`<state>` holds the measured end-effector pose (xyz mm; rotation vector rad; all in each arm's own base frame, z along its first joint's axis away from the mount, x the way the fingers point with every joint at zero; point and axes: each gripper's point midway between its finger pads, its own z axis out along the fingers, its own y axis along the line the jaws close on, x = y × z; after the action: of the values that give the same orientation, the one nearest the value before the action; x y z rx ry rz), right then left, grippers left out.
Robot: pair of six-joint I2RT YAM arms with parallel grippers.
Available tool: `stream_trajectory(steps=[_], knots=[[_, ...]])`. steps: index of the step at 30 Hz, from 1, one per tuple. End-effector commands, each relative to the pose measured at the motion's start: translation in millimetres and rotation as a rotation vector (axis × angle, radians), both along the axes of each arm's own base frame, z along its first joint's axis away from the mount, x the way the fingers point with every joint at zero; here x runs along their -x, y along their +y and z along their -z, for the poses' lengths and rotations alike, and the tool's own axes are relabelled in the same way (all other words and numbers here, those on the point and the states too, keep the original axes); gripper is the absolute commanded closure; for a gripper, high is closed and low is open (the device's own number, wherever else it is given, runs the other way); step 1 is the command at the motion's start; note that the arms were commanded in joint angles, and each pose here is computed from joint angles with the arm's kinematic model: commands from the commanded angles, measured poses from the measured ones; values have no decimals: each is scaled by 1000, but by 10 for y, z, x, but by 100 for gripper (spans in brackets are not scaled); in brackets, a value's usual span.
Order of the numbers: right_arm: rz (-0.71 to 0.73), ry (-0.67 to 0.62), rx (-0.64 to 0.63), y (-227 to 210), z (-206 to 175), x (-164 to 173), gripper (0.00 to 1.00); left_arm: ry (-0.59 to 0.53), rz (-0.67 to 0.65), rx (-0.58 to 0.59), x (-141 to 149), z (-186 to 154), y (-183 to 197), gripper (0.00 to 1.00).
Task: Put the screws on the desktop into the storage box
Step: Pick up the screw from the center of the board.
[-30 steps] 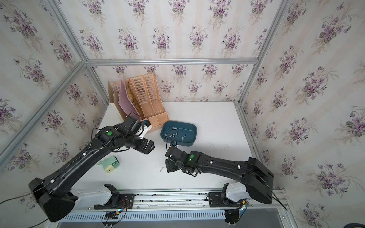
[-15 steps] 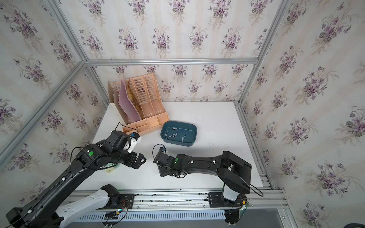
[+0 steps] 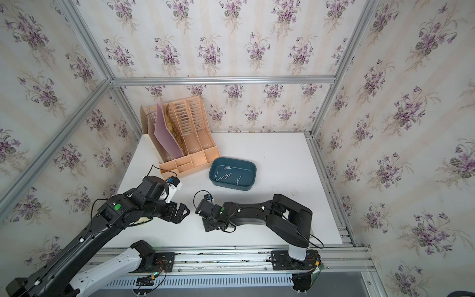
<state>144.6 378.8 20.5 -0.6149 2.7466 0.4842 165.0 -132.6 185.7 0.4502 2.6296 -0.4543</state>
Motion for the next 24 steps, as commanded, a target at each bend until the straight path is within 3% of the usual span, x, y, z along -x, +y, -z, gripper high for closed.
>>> stream_trajectory(steps=[1,12,24], knots=[[-2,-12,15,46,22,-35,57,-27,-15,18,-35,-45,-5,1],[-17,-52,179,-103,196,-125,67,-57,-26,29,-28,-96,28,1],[-127,-72,358,-277,369,-68,83,-58,-36,21,-45,-87,43,1]])
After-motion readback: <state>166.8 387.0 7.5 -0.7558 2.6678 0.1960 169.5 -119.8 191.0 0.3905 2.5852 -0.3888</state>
